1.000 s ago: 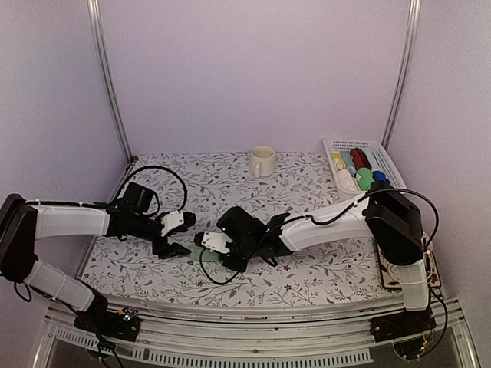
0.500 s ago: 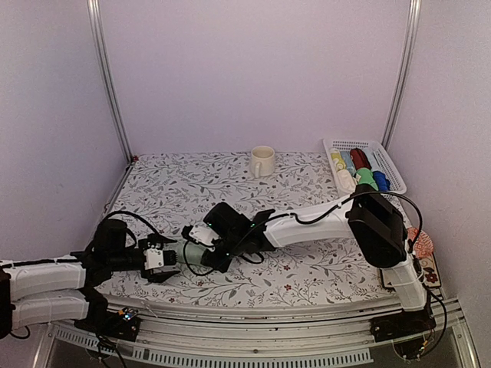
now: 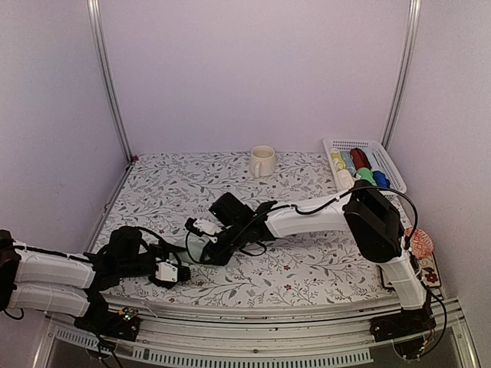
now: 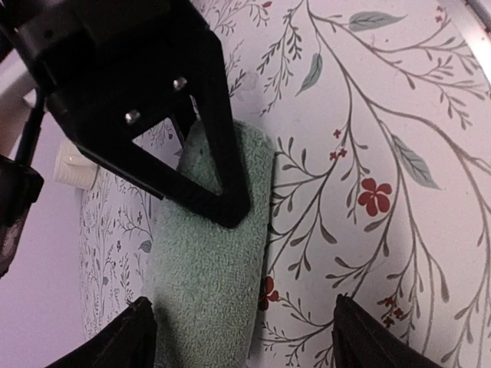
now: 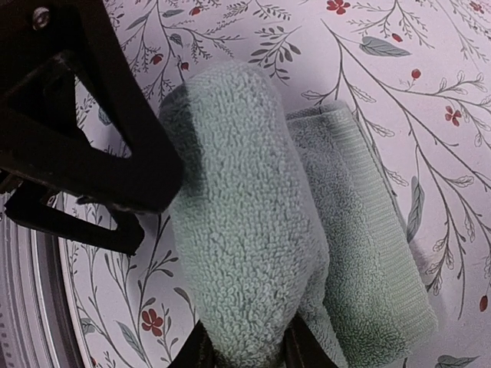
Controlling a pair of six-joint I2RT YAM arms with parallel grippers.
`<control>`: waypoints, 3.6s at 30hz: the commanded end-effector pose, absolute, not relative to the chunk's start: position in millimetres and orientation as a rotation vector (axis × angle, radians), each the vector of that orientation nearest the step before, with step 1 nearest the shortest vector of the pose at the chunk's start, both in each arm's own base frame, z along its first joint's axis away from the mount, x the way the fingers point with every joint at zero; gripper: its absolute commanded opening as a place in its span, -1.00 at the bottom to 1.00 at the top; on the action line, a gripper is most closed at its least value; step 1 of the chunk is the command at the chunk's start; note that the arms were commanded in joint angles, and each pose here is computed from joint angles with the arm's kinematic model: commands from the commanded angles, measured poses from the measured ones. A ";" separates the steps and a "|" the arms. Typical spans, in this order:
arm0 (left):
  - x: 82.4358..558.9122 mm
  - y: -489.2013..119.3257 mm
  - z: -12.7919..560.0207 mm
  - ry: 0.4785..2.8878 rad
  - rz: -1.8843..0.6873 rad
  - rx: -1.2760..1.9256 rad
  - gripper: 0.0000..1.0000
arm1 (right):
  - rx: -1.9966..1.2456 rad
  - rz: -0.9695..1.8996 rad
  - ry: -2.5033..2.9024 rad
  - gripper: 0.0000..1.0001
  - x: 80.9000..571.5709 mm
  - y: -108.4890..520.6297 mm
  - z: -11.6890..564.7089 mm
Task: Roll the towels
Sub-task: Roll the towel at the center of the board, then pick up the towel from the center of the board.
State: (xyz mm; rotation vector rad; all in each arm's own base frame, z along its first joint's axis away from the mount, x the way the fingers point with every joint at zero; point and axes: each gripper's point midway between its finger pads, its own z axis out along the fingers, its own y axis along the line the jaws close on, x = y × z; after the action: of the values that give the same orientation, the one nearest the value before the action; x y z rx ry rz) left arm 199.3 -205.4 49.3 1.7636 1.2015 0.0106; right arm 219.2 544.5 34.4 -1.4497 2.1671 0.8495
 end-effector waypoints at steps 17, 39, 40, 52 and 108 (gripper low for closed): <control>236.3 -196.1 22.8 1.195 0.364 1.799 -0.49 | -1.579 0.894 2.490 -0.43 165.3 504.0 -23.7; 190.0 -212.2 16.7 0.903 0.279 1.889 -0.99 | -1.344 1.001 2.405 0.64 218.5 488.6 43.9; 185.3 -214.3 17.6 0.875 0.274 1.892 -0.99 | -1.344 1.017 2.394 0.66 219.6 490.7 46.9; 167.6 -230.8 24.4 0.752 0.262 1.896 -0.96 | -1.381 1.282 2.384 0.82 210.6 506.9 38.2; 165.6 -234.3 4.8 0.967 0.087 2.003 -0.92 | -1.615 1.310 2.482 0.52 154.0 511.6 7.5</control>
State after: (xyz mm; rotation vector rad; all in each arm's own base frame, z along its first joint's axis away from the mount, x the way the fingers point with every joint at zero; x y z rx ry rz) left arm 173.1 -243.4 21.4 1.9369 0.9034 0.1263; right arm 169.0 525.7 39.9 -1.5651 2.3583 1.3559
